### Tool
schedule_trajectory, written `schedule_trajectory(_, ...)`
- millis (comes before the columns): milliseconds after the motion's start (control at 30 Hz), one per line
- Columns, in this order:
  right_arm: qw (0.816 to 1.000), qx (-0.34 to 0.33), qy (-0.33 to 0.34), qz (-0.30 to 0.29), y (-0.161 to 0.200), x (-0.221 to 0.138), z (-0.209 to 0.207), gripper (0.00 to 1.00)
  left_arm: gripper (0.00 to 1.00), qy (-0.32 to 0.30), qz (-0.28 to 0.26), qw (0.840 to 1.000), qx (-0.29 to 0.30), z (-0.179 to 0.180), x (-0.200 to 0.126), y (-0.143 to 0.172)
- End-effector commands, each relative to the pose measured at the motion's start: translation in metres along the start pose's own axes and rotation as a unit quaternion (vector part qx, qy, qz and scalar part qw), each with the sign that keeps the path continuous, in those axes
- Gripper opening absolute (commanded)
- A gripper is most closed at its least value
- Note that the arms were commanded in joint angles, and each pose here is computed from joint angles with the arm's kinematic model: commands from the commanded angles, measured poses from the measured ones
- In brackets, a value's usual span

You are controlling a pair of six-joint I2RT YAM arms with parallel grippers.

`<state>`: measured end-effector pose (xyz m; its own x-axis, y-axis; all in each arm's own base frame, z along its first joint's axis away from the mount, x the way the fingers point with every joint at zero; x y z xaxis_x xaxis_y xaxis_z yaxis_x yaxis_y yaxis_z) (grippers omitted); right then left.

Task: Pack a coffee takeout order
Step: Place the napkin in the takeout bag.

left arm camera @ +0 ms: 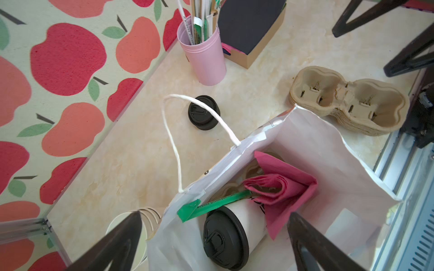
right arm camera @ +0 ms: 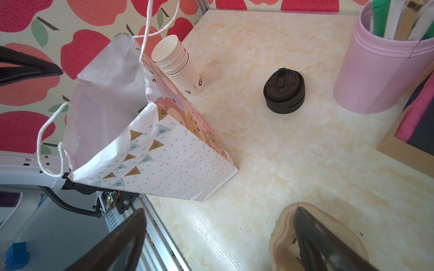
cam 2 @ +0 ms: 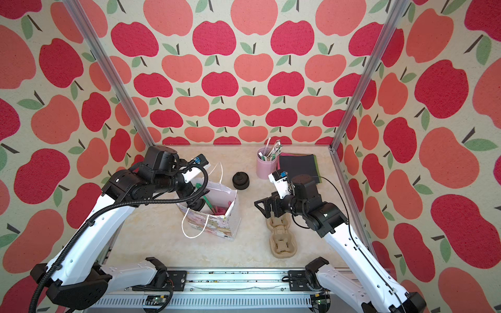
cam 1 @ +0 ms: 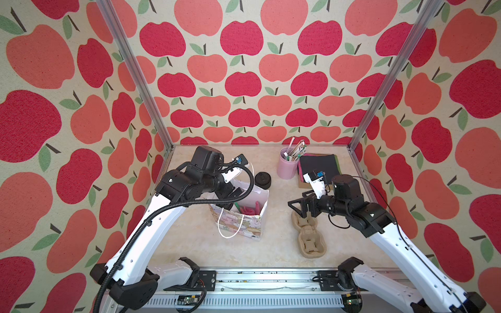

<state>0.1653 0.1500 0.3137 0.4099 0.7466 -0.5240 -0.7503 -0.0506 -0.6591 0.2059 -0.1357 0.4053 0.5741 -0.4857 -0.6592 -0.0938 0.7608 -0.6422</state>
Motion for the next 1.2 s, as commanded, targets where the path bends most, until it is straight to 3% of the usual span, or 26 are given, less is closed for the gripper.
schedule_trajectory(0,0.998,-0.04,-0.003,-0.037,-0.013,-0.011,0.01,0.99,0.99,-0.075,-0.02,0.994,-0.082,0.019,-0.021,0.002)
schedule_trajectory(100,0.996,-0.051,0.024,-0.068,-0.016,-0.017,0.007,0.99,0.99,-0.119,-0.026,0.982,-0.144,0.029,-0.034,0.016)
schedule_trajectory(233,0.987,-0.054,0.08,-0.131,-0.02,-0.024,-0.004,0.99,0.99,-0.183,-0.04,0.953,-0.239,0.043,-0.049,0.044)
schedule_trajectory(400,0.962,-0.011,0.178,-0.206,-0.025,-0.031,-0.04,0.99,0.99,-0.241,-0.061,0.899,-0.361,0.062,-0.053,0.096)
schedule_trajectory(667,0.907,0.127,0.302,-0.265,-0.006,-0.032,-0.143,0.99,0.99,-0.293,-0.082,0.798,-0.521,0.074,-0.027,0.189)
schedule_trajectory(833,0.875,0.152,0.365,-0.278,0.018,-0.032,-0.195,0.99,0.99,-0.358,-0.074,0.741,-0.564,0.068,-0.003,0.239)
schedule_trajectory(1067,0.867,0.123,0.399,-0.272,0.037,-0.016,-0.235,0.99,0.99,-0.445,-0.075,0.694,-0.561,0.062,0.022,0.283)
schedule_trajectory(1167,0.87,0.111,0.399,-0.267,0.039,-0.006,-0.247,0.99,0.99,-0.472,-0.063,0.687,-0.549,0.062,0.033,0.299)
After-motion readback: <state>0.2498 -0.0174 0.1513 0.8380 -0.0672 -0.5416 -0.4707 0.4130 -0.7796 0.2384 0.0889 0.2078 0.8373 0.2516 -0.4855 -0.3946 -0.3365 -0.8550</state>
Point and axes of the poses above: each gripper's point midway between its finger pads, its own x axis out along the fingers, its own z axis along the line the jaws close on, y = z × x, the point moved 9 cm from there along -x, back along the fingers, and after that the axes turned 14 degrees about x, right-handed, at the moved point
